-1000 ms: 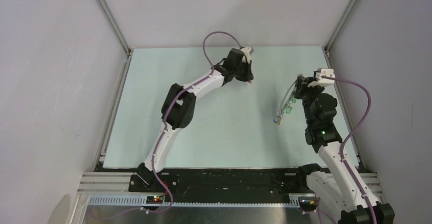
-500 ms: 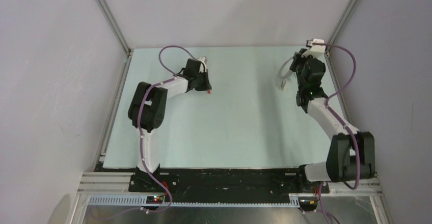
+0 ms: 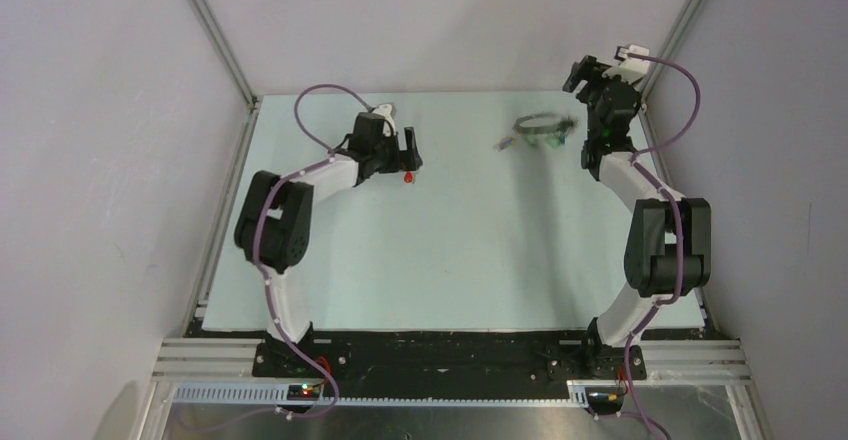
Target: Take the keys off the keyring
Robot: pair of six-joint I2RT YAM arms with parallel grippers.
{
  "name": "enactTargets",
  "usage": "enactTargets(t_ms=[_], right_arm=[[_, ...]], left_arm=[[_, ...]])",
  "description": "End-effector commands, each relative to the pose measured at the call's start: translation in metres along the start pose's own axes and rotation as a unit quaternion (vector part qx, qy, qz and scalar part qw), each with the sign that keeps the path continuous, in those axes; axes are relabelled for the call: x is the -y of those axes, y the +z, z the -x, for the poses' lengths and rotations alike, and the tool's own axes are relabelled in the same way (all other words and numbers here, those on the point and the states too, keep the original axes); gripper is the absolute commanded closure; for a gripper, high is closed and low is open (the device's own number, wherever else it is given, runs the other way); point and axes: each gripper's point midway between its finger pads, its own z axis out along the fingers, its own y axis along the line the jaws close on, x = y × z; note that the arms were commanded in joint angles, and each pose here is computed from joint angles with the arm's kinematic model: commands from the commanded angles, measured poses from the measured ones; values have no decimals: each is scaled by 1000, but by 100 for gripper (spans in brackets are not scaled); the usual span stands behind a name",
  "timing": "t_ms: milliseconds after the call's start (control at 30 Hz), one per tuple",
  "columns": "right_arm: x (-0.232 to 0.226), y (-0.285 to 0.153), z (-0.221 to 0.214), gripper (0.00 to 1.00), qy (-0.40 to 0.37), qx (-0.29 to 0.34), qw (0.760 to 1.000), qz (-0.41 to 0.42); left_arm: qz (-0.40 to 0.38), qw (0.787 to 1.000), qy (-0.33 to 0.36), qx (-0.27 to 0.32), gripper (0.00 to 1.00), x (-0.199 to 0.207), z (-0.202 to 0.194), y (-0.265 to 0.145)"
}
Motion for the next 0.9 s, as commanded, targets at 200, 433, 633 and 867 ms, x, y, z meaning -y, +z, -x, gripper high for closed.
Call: enactTargets(t_ms=[200,433,633,867], right_arm=[[51,-12,10,1,48,-29,995,-81],[30,-77,52,1,130,-48,988,-65],[-16,-157,37,0,226,-169,959,15],[-4,-236,31,1,220,-153,963,19]], left_arm=[[70,978,27,194,0,16,84,-131],[79,967,-43,237,0,16,85,-214],[68,948,-64,305,0,18,90,-290],[91,944,-4,317,0,10,76,-350]])
